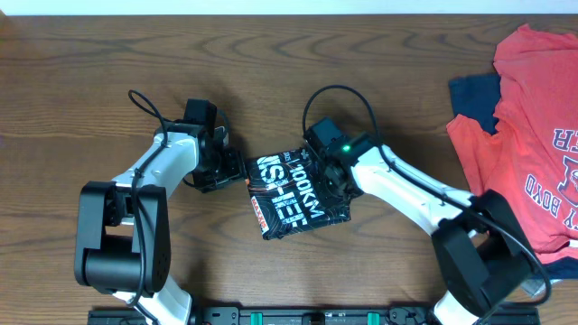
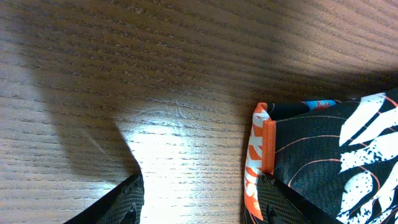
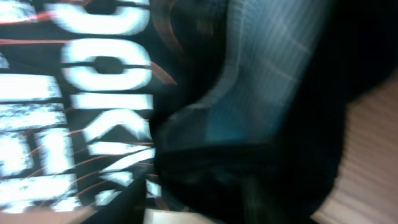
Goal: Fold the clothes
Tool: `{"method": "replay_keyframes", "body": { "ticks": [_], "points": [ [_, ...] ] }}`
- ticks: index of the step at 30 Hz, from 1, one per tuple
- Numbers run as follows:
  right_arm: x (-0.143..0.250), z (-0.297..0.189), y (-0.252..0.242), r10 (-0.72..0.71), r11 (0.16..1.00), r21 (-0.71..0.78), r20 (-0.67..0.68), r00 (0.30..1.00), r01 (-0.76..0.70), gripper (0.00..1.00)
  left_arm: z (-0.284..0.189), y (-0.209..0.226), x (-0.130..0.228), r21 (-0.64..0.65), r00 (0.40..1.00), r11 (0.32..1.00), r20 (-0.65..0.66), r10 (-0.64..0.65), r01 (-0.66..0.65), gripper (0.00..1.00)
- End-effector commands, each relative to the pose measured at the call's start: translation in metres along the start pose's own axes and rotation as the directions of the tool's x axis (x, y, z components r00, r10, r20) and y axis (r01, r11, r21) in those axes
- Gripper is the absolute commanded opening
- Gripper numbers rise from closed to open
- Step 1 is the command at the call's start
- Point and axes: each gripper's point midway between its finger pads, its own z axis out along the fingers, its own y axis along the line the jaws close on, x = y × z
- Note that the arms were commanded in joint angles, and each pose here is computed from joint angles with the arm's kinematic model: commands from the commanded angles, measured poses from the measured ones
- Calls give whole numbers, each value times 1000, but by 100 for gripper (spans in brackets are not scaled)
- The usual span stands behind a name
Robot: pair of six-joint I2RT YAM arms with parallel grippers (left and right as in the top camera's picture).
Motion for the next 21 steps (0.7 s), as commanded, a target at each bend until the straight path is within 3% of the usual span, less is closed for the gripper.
{"method": "replay_keyframes", "body": {
  "ticks": [1,4,13,18,21],
  "points": [
    [1,2,-27,141,978,152,22,990,-143,19,17,19,17,-69,998,998,-60,-19,14,61],
    [5,0,-39,209,957,201,27,978,-210,1,17,19,17,-69,998,998,-60,-19,14,61],
    [43,-10,-71,430,860,329,-52,902,-391,1,17,20,18,-70,998,997,-63,-19,15,61],
    [51,-11,-71,443,858,329,-88,892,-394,11,17,20,18,-70,998,997,-63,-20,15,61],
    [51,-12,-70,443,859,327,-88,892,-394,11,16,18,17,-64,998,998,-60,-17,14,61]
  ]
}}
